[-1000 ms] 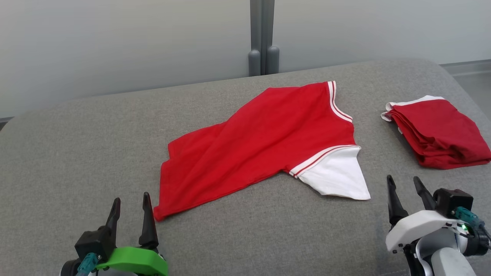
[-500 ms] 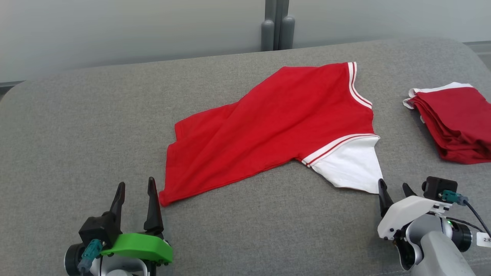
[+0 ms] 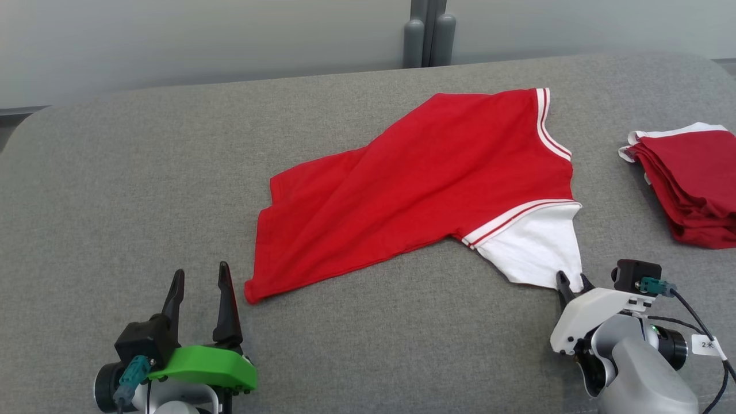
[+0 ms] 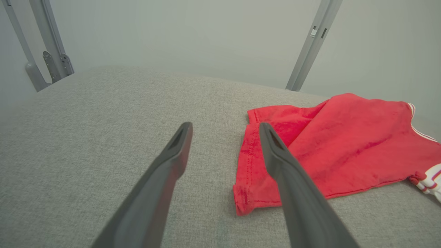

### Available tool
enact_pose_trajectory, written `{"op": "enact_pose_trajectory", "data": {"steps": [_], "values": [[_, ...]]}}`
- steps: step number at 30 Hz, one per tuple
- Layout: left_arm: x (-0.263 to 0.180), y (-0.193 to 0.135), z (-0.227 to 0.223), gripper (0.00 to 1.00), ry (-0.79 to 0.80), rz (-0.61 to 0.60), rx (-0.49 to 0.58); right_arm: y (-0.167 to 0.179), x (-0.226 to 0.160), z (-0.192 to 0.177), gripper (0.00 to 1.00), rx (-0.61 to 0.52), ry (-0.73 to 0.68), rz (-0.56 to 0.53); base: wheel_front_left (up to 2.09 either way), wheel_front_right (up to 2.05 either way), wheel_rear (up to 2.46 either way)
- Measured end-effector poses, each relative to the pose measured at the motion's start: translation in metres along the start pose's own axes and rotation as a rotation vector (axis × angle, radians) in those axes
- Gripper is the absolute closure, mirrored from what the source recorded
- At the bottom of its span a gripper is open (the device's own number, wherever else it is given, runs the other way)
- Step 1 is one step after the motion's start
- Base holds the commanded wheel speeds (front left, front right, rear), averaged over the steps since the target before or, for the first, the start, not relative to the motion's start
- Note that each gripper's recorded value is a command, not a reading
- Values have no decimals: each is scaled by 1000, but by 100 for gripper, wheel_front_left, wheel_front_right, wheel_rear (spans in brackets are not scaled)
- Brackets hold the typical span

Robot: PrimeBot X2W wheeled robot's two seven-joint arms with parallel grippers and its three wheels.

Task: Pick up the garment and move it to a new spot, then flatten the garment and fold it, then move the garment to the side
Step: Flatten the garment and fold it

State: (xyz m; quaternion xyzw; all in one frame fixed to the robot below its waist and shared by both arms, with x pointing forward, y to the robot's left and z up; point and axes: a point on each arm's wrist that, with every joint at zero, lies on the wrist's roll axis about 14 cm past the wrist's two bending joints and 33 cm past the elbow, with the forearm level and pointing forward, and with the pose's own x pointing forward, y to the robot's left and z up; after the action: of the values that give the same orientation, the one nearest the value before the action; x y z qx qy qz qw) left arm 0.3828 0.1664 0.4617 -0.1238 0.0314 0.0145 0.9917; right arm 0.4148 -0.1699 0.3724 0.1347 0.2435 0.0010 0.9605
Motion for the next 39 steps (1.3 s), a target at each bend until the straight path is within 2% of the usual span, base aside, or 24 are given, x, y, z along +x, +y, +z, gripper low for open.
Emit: {"op": "enact_pose_trajectory", "data": {"steps": [1,2,8,15,19,25,28,30,39], "values": [[0,0,0,0,0,0,0,0,0,0,89,0,0,0,0,0,0],[0,0,0,0,-1,0,0,1,0,1,100,0,-2,1,0,0,0],[1,0,3,0,-8,-1,-1,0,0,16,100,17,-80,-6,0,0,0],[0,-6,7,0,-22,-16,-5,4,-6,73,100,57,-290,11,0,0,0],[-2,-8,7,0,-22,-23,-12,0,-22,98,100,90,-397,15,0,0,0],[-5,-12,1,0,-4,-35,-37,-14,-52,106,100,117,-438,6,0,0,0],[-8,-19,-11,0,37,-64,-53,-23,-67,105,100,120,-439,-10,0,0,0],[-16,-27,-39,0,144,-94,-94,-29,-78,104,100,117,-436,-22,0,0,0],[-36,-47,-89,0,371,-125,-210,-30,-90,104,100,125,-438,-16,0,0,0]]}}
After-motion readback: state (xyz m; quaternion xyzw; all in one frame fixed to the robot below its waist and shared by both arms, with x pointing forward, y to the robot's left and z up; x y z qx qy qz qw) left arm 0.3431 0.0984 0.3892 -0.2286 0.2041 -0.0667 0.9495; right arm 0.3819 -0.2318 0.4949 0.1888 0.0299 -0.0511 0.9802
